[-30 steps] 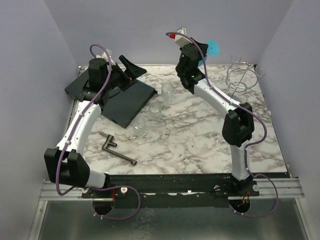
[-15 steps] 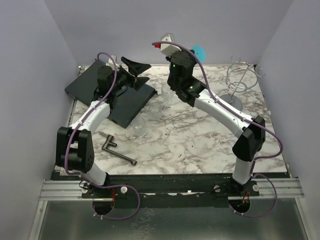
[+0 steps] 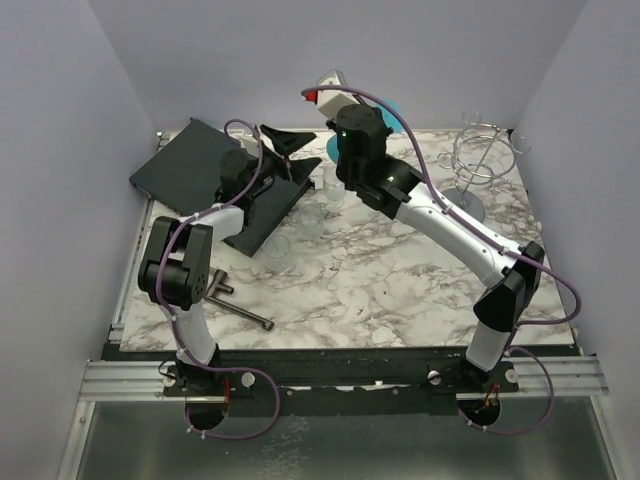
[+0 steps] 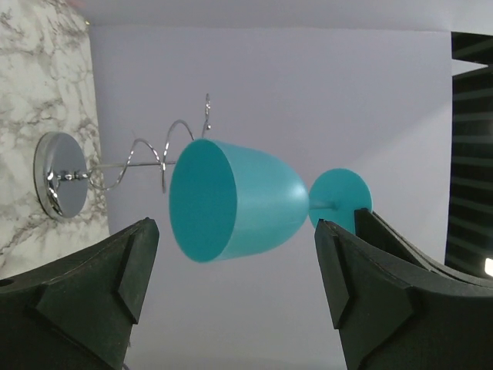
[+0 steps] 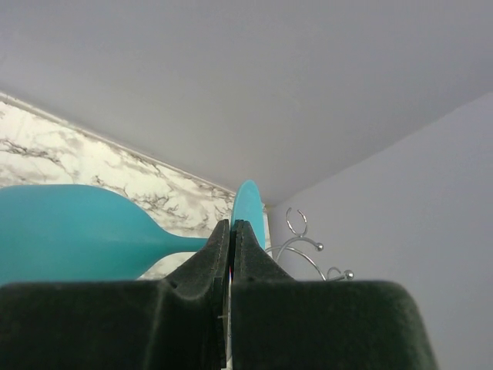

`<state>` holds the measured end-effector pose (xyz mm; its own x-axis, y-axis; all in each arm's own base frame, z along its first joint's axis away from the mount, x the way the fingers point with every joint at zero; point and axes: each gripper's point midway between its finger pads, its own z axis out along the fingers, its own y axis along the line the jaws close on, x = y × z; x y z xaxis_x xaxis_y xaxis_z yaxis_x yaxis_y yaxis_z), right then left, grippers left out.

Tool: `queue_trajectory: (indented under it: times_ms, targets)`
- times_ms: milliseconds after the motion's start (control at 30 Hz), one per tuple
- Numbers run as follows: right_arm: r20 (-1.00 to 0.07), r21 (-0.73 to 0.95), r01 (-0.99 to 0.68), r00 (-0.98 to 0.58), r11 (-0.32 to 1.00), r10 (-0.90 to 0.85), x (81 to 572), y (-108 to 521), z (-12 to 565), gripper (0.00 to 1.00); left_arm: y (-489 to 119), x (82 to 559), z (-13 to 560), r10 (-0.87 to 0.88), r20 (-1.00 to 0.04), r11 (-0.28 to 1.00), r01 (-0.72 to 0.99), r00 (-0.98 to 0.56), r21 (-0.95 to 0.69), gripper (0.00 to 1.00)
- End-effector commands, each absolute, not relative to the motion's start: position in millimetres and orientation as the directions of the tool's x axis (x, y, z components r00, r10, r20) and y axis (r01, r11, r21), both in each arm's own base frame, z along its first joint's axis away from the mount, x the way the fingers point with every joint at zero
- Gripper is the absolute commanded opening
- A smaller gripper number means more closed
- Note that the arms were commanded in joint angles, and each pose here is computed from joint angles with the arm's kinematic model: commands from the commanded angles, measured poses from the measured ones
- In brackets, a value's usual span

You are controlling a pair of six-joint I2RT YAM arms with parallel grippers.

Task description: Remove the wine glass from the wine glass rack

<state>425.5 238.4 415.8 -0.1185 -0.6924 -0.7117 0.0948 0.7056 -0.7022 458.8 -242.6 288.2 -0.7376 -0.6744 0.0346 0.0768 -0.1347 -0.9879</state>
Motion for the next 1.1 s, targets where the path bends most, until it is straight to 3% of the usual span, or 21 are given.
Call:
queue_trajectory:
  times_ms: [0, 500, 1067]
  targets:
    - [-0.779, -0.627, 0.080, -0.069, 0.775, -0.623, 408, 233, 447, 0.00, -254, 448, 311, -0.650, 0.021, -0.222, 0.163, -0.759, -0.961, 0.90]
    - [-0.843, -0.537, -0.011, -0.043, 0.844, -0.536, 394, 235, 458, 0.00, -273, 422, 346, -0.560, 0.066, -0.396, 0.197, -0.826, -0.897, 0.82]
    - [-0.898, -0.433, -0.080, -0.052, 0.898, -0.437, 395, 231, 457, 0.00, -267, 392, 387, -0.534, 0.001, -0.415, 0.261, -0.845, -0.872, 0.57]
